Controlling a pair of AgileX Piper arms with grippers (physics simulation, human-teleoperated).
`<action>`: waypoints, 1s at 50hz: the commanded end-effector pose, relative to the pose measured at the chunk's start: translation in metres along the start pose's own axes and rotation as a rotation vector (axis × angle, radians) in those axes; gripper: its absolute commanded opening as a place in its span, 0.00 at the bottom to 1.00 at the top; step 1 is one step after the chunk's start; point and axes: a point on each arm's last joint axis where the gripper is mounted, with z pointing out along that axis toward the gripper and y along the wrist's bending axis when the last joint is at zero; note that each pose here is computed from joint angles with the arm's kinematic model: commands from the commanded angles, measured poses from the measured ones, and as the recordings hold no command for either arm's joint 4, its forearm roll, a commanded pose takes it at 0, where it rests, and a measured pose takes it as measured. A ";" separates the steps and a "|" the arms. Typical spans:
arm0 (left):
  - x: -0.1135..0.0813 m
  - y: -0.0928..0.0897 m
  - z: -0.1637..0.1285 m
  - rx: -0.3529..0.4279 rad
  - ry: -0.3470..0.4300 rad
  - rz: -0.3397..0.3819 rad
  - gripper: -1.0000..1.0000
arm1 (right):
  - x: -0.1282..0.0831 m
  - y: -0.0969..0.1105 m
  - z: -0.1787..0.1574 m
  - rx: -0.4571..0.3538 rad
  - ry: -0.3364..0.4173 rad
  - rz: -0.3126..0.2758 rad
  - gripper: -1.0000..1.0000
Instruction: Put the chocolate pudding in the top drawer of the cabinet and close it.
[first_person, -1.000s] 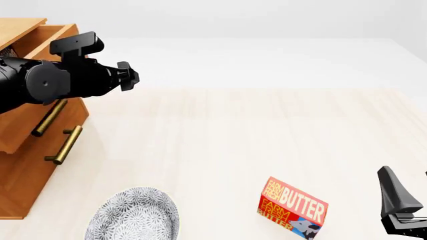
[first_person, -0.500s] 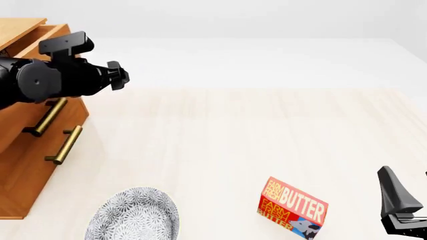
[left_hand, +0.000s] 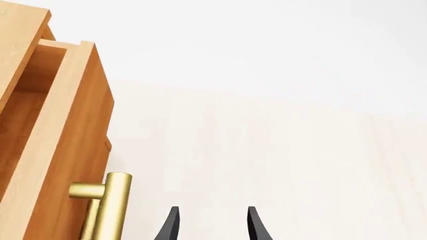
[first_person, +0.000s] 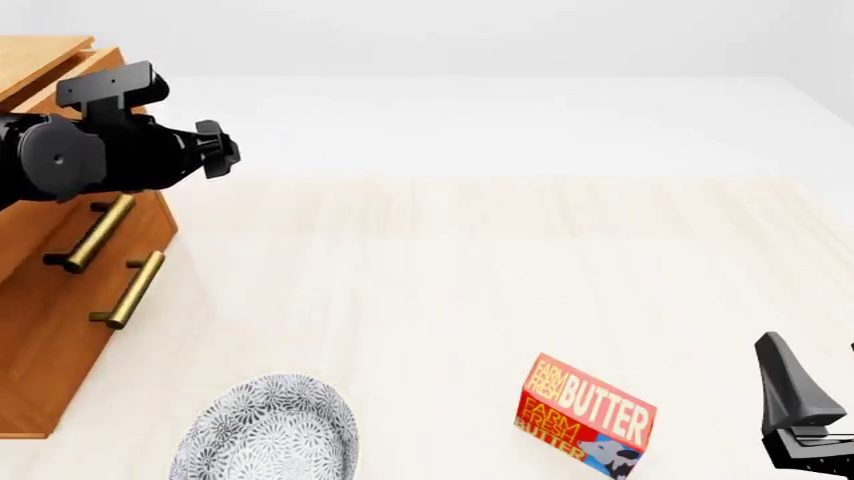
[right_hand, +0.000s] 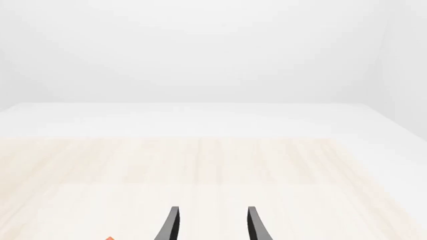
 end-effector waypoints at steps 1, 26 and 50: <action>-0.004 0.010 0.002 -0.028 0.000 -0.004 1.00 | 0.000 0.000 0.000 0.000 0.000 0.000 1.00; -0.004 0.033 0.006 -0.083 -0.021 -0.018 1.00 | 0.000 0.000 0.000 0.000 0.000 0.000 1.00; -0.013 0.055 0.001 -0.144 -0.040 -0.016 1.00 | 0.000 0.000 0.000 0.000 0.000 0.000 1.00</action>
